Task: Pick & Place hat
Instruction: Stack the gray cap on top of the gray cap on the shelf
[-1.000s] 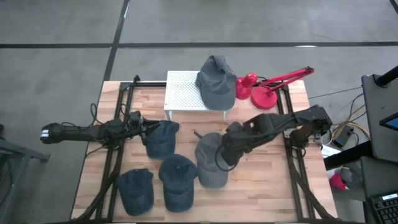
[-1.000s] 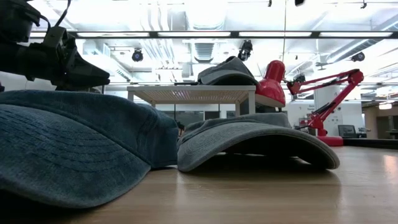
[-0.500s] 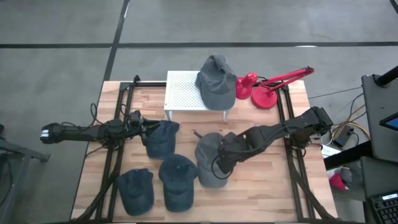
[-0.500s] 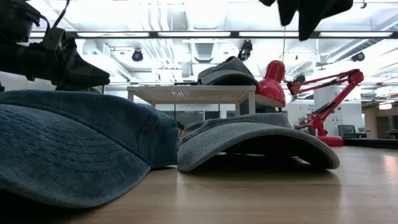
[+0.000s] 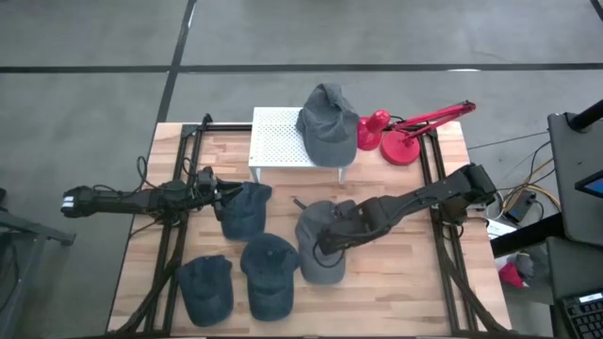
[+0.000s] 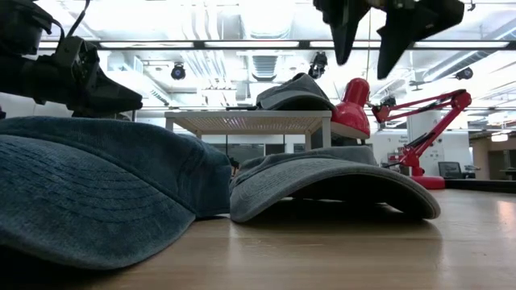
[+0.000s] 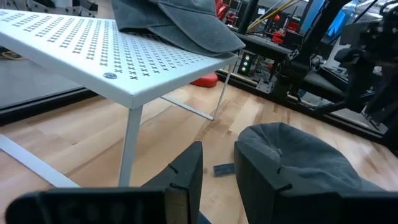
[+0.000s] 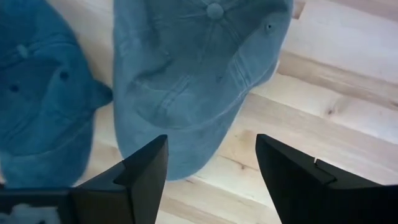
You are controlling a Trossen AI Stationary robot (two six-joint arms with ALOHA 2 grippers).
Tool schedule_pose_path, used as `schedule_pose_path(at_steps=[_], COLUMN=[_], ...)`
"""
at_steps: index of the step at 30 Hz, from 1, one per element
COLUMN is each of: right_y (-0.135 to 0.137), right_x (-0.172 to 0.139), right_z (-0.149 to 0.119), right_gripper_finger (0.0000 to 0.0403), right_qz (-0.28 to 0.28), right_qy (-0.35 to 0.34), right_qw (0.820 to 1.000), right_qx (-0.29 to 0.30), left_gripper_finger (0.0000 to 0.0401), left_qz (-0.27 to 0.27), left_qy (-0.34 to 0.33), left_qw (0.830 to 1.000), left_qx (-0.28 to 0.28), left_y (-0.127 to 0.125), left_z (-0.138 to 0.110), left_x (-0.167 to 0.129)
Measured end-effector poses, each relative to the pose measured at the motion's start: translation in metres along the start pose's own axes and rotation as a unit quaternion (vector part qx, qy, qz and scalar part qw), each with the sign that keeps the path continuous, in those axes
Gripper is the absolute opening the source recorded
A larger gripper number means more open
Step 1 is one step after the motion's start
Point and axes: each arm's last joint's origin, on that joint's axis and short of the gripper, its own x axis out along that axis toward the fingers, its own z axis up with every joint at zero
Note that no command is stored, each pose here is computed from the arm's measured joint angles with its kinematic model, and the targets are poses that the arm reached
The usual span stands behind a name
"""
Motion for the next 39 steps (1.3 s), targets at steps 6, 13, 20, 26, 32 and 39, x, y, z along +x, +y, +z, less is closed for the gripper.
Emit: schedule_pose_path(at_steps=[6,13,20,26,32,39], right_y=[0.006,0.004,-0.013,-0.005,-0.008,-0.018], right_x=[0.024,0.048,0.069,0.086,0.094,0.107], right_z=[0.003,0.016,0.024,0.023,0.023,0.021], right_gripper_finger=[0.0258,0.0271,0.027,0.0269,0.0263,0.0272], right_qz=[-0.034,-0.072,-0.105,-0.03,-0.017,-0.034], right_qy=[0.0,-0.001,0.004,0.01,0.009,0.015], right_qw=[0.999,0.997,0.992,0.996,0.994,0.992], right_qx=[0.011,0.02,0.069,0.089,0.109,0.123], left_gripper_finger=[0.0094,0.0094,0.0094,0.0094,0.0094,0.0094], left_qz=[0.0,0.0,0.0,0.0,0.0,0.0], left_qy=[0.0,0.0,0.0,0.0,0.0,0.0], left_qw=[1.0,1.0,1.0,1.0,1.0,1.0], left_qx=[0.003,0.003,0.002,0.001,0.002,0.002], left_y=[0.0,0.0,0.0,0.0,0.0,0.0], left_z=[0.0,0.0,0.0,0.0,0.0,0.0], left_x=[0.0,0.0,0.0,0.0,0.0,0.0])
